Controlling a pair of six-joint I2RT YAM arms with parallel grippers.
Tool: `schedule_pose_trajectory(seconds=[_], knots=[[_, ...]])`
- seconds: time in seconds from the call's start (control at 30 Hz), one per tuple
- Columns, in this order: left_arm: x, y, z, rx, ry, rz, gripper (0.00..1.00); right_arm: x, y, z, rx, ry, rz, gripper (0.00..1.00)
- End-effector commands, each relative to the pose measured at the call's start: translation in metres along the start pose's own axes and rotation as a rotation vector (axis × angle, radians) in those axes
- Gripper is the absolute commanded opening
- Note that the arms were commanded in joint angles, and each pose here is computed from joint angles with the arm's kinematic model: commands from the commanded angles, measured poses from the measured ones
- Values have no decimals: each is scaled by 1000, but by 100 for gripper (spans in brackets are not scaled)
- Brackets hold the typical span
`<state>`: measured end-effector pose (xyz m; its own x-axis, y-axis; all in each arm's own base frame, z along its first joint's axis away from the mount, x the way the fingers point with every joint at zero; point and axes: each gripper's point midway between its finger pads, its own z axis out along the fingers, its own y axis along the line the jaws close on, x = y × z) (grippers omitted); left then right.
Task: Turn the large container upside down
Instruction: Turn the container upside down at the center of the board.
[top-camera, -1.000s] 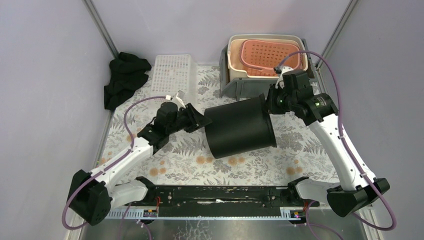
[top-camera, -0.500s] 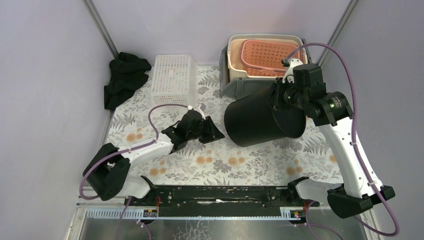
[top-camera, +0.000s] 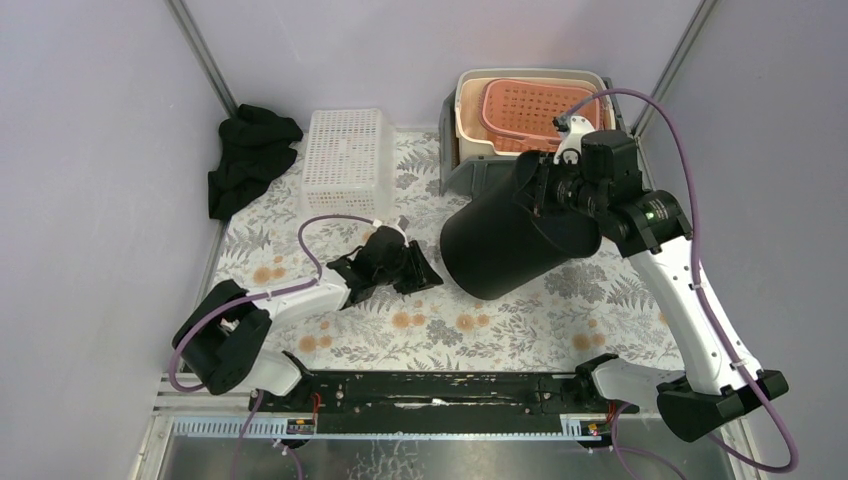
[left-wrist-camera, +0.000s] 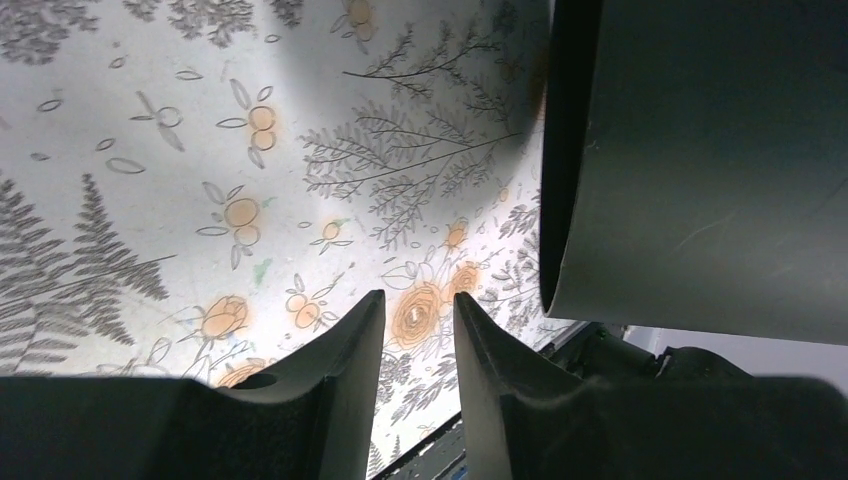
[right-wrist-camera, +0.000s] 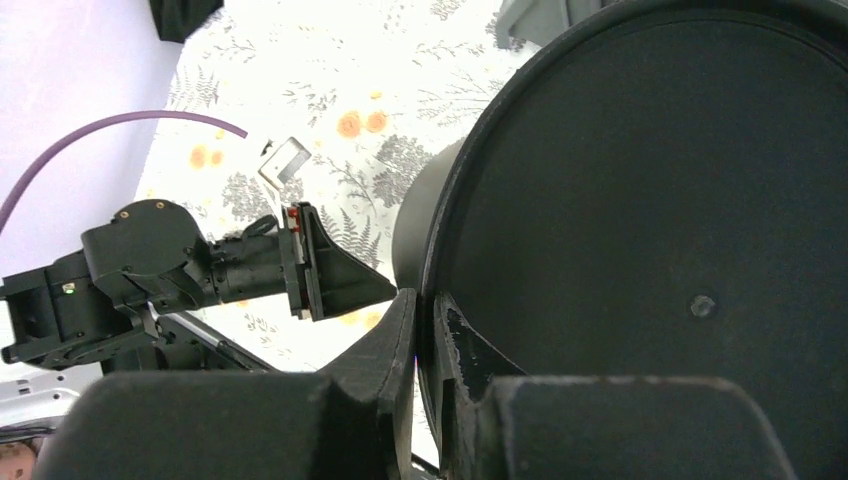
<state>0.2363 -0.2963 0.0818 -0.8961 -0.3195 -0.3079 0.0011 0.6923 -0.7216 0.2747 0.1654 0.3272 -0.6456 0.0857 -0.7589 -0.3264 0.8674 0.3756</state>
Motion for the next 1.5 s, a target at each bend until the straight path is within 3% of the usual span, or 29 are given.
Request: schedule_pose_trajectory(seconds=[0.0, 0.27, 0.67, 1.07, 1.27, 1.33, 1.47], knots=[[-12, 5, -13, -51, -64, 34, 38, 25, 2, 17, -41, 87, 36, 4], [-30, 1, -63, -120, -173, 41, 38, 39, 10, 38, -125, 124, 54, 10], [-35, -15, -132, -78, -272, 25, 39, 58, 34, 61, -180, 155, 35, 9], [-34, -18, -158, -73, -292, 38, 39, 98, 61, 69, -232, 205, 40, 15], [-32, -17, -157, -73, -288, 35, 39, 115, 54, 65, -221, 226, 42, 34], [-32, -17, -155, -75, -284, 38, 39, 113, 52, 61, -212, 219, 31, 44], [-33, -19, -153, -73, -279, 43, 39, 98, 55, 51, -206, 182, 6, 55]])
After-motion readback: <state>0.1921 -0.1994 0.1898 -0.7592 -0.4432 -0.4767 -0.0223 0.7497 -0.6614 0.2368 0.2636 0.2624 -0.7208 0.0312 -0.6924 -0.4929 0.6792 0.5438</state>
